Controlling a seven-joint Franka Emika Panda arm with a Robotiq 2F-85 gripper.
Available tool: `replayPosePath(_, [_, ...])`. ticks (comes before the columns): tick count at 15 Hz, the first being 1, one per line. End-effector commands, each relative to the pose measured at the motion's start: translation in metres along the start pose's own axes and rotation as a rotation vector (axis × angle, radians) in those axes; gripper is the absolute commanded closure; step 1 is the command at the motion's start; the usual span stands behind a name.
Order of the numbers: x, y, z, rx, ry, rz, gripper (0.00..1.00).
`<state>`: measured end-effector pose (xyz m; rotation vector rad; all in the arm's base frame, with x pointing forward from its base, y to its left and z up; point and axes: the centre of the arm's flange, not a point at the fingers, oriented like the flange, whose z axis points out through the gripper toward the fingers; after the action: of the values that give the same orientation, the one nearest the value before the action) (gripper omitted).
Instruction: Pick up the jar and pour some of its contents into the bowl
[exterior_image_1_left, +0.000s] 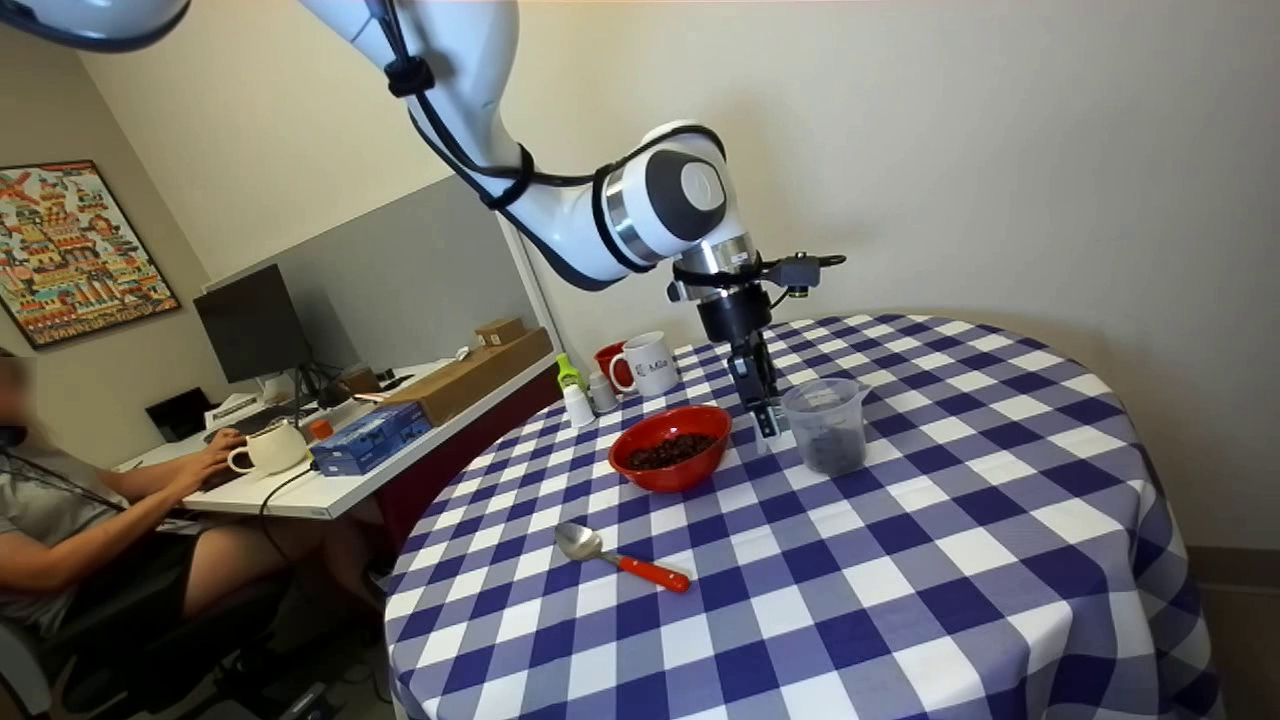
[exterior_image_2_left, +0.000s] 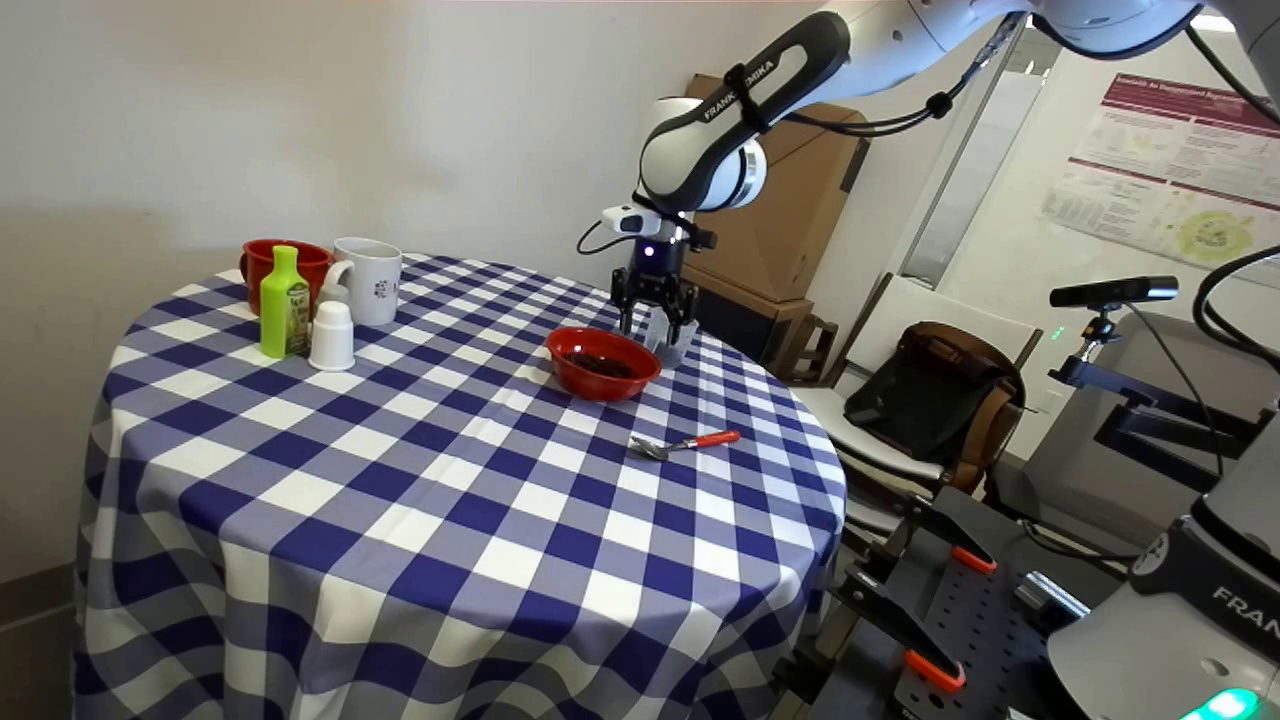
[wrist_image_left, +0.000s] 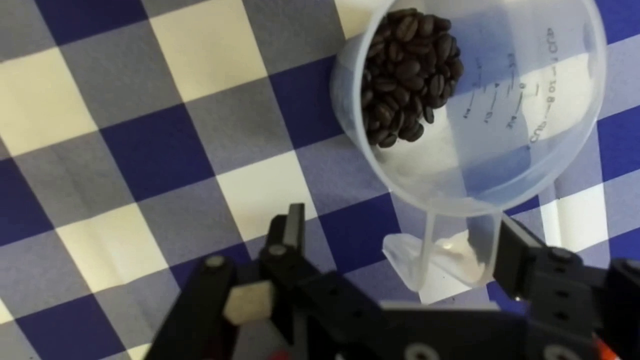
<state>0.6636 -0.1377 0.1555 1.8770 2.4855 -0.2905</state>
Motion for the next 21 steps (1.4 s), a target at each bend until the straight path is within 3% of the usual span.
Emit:
replayPosePath(1, [0.002, -0.003, -0.008, -0.024, 0.014, -0.015, 0.47])
replayPosePath(6, [0.004, -0.003, -0.01, -0.029, 0.025, -0.025, 0.87])
replayPosePath(8, [0.005, -0.003, -0.01, -0.029, 0.025, -0.025, 0.96])
replayPosePath(9, [0.005, -0.003, -0.009, -0.029, 0.024, -0.024, 0.86])
replayPosePath(13, [0.005, -0.003, -0.01, -0.031, 0.027, -0.022, 0.93])
replayPosePath(21, [-0.002, 0.009, -0.039, -0.091, 0.057, 0.034, 0.94])
